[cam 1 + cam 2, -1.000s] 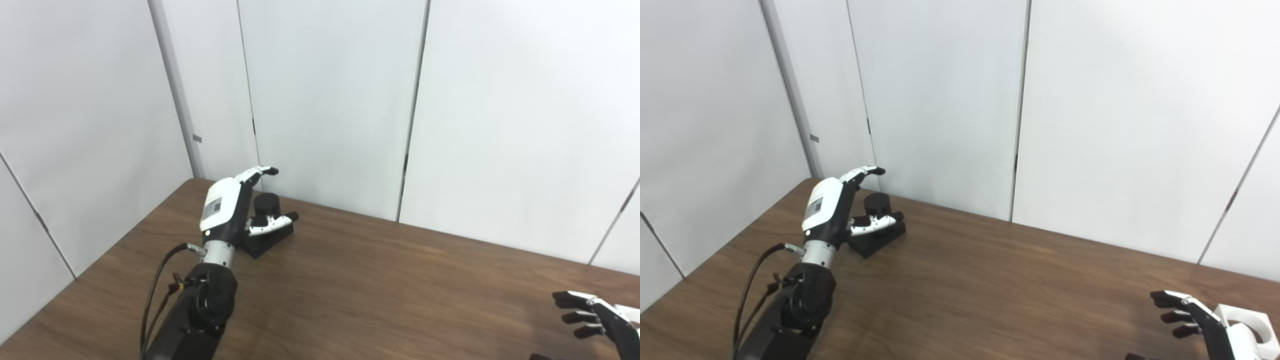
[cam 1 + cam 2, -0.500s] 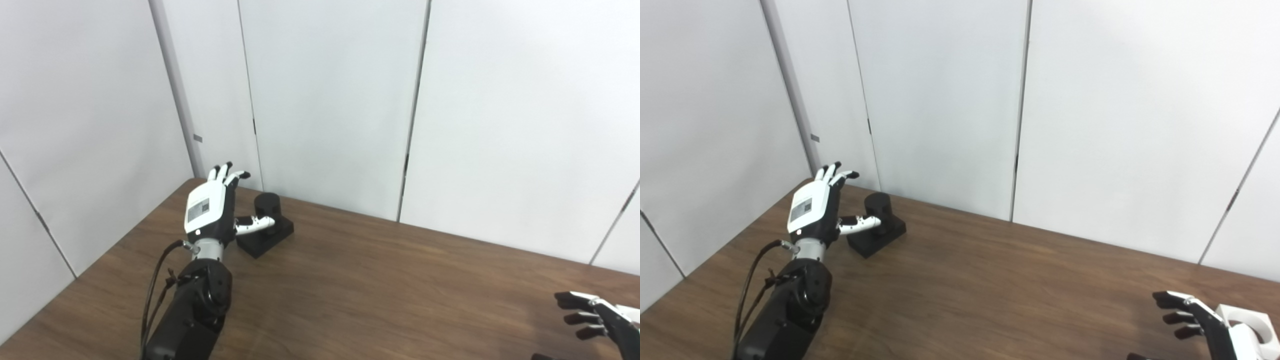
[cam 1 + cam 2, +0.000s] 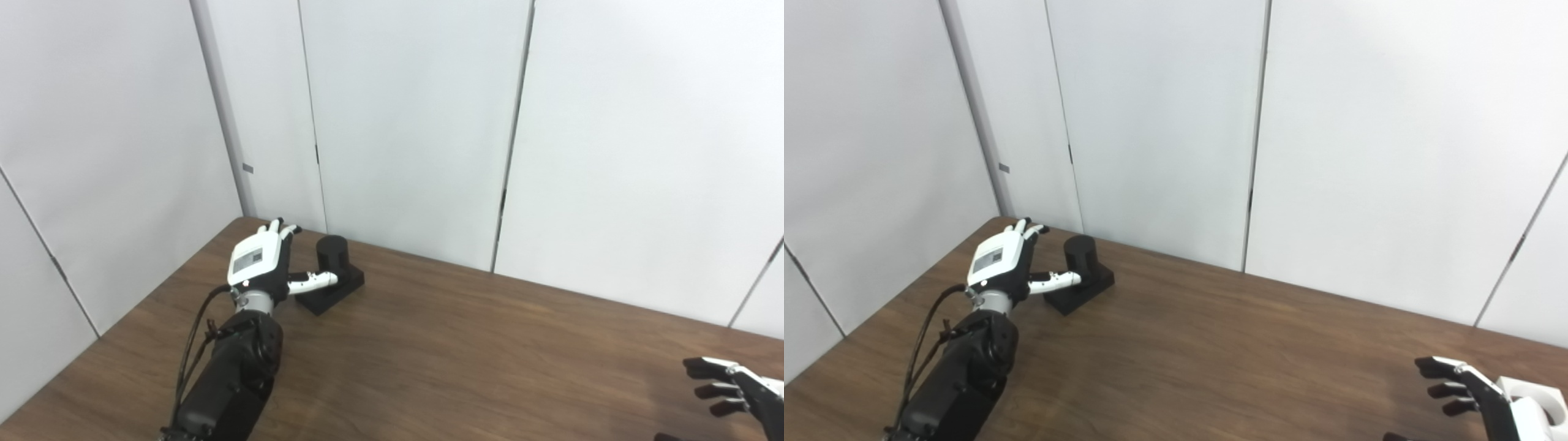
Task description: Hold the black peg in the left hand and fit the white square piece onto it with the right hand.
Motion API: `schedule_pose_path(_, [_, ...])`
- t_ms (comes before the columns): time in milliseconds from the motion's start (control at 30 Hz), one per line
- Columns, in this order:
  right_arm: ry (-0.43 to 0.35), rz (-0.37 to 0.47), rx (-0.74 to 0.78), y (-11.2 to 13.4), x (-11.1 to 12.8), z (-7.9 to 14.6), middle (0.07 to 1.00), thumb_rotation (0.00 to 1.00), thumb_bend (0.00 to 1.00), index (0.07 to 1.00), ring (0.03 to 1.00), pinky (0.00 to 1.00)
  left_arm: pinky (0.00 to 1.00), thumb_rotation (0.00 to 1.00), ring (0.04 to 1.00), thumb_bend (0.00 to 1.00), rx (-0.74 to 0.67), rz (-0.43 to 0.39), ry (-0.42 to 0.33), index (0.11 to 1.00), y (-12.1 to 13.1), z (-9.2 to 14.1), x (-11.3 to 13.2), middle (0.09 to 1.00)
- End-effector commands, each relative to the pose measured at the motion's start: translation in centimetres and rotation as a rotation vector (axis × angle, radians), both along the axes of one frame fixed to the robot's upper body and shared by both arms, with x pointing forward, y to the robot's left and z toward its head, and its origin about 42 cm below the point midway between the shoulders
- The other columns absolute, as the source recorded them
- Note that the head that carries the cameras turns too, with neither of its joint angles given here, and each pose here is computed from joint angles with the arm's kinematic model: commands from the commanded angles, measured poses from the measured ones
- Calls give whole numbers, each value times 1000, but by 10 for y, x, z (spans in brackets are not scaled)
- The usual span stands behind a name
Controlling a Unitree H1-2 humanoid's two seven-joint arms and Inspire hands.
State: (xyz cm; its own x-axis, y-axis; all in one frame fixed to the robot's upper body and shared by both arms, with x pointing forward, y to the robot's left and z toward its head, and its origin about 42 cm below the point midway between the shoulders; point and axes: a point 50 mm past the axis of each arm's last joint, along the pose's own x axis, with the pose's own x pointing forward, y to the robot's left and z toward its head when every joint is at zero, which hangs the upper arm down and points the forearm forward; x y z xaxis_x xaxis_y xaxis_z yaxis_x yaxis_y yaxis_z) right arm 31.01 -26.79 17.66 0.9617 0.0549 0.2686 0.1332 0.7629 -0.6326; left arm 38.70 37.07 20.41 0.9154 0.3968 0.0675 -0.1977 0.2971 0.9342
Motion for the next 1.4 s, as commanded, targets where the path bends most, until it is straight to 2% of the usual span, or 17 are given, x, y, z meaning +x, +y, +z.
schedule_pose_path(0, [-74,12,-2,1,4,19,688,0,778,681,619,511,912,791,1000,1000,58,6,-36,871,6,25,13,1000])
schedule_pose_path(433, [-72,5,-5,2,1,22,685,0,782,679,618,520,902,741,1000,1000,115,-17,77,827,3,9,27,1000])
schedule_pose_path(767, [-78,10,-2,2,-2,26,685,0,779,673,611,512,958,700,1000,1000,154,-2,118,825,11,2,32,1000])
schedule_pose_path(1367, [-63,8,-6,0,-5,26,694,0,773,673,604,520,972,666,1000,1000,138,27,135,807,22,0,32,1000])
